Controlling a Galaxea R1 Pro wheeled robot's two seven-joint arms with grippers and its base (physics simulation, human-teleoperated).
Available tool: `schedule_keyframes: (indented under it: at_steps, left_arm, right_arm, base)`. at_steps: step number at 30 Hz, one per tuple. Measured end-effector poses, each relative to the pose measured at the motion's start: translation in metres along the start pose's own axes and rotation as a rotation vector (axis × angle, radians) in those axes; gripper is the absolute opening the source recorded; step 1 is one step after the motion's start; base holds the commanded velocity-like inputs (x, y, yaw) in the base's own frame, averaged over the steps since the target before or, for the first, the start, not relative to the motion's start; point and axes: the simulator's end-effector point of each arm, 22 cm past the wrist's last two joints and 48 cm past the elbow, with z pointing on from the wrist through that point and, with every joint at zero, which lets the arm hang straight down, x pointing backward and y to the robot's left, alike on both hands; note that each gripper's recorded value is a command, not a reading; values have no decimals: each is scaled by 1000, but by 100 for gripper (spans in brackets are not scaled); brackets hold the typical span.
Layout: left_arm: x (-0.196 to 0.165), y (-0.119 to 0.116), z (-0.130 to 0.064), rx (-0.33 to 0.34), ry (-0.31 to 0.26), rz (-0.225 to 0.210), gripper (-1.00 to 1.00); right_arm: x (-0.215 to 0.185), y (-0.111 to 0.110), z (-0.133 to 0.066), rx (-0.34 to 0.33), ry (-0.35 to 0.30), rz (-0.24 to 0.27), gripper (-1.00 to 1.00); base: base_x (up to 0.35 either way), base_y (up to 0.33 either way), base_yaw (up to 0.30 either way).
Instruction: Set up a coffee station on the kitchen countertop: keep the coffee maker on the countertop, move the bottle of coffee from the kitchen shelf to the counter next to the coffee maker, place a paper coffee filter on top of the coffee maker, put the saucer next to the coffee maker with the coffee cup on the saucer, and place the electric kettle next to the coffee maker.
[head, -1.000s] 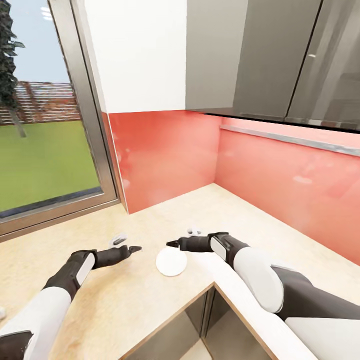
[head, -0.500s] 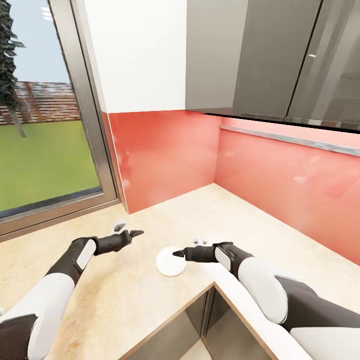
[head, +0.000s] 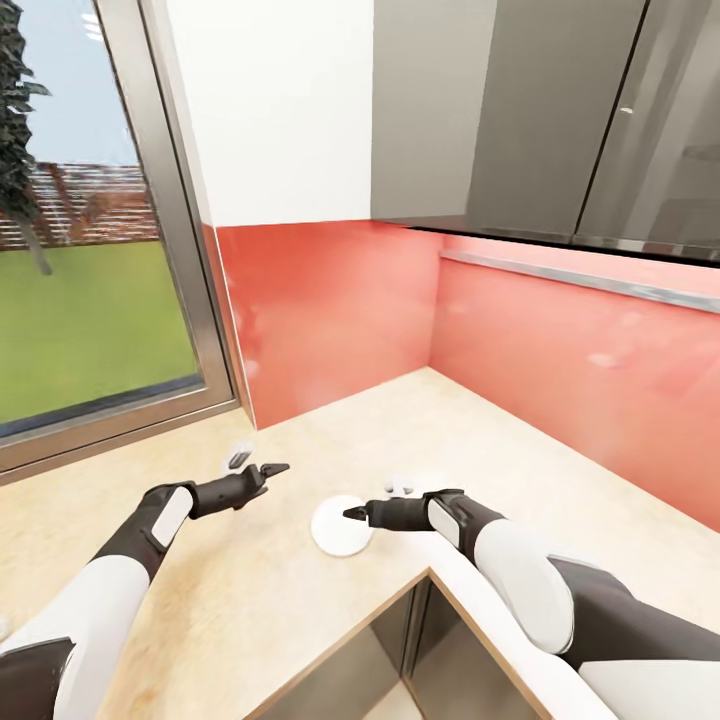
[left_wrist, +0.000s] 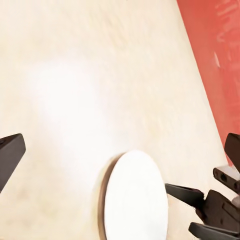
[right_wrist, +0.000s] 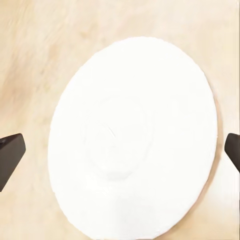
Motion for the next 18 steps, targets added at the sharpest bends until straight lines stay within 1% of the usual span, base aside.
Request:
schedule_keyframes:
  at_steps: [3, 8, 12, 15, 18]
  left_arm:
    - [0, 0, 0, 0, 0, 0, 100]
    - [1, 1, 0, -1, 0, -1, 100]
    - [2, 1, 0, -1, 1, -2, 100]
    - [9, 6, 1, -6, 15, -18, 100]
    - [18, 13, 3, -13, 31, -40, 100]
  right_arm:
    - [3, 0, 1, -3, 0, 9, 100]
    - [4, 1, 2, -12, -14, 29, 100]
    - [10, 0, 2, -11, -4, 32, 100]
    - [20, -2, 4, -9, 9, 40, 100]
    - [25, -2, 6, -11, 12, 48, 100]
  base:
    - [113, 0, 0]
    - [20, 0, 0]
    - [120, 0, 0]
    - [158, 0, 0]
    - [46, 0, 0]
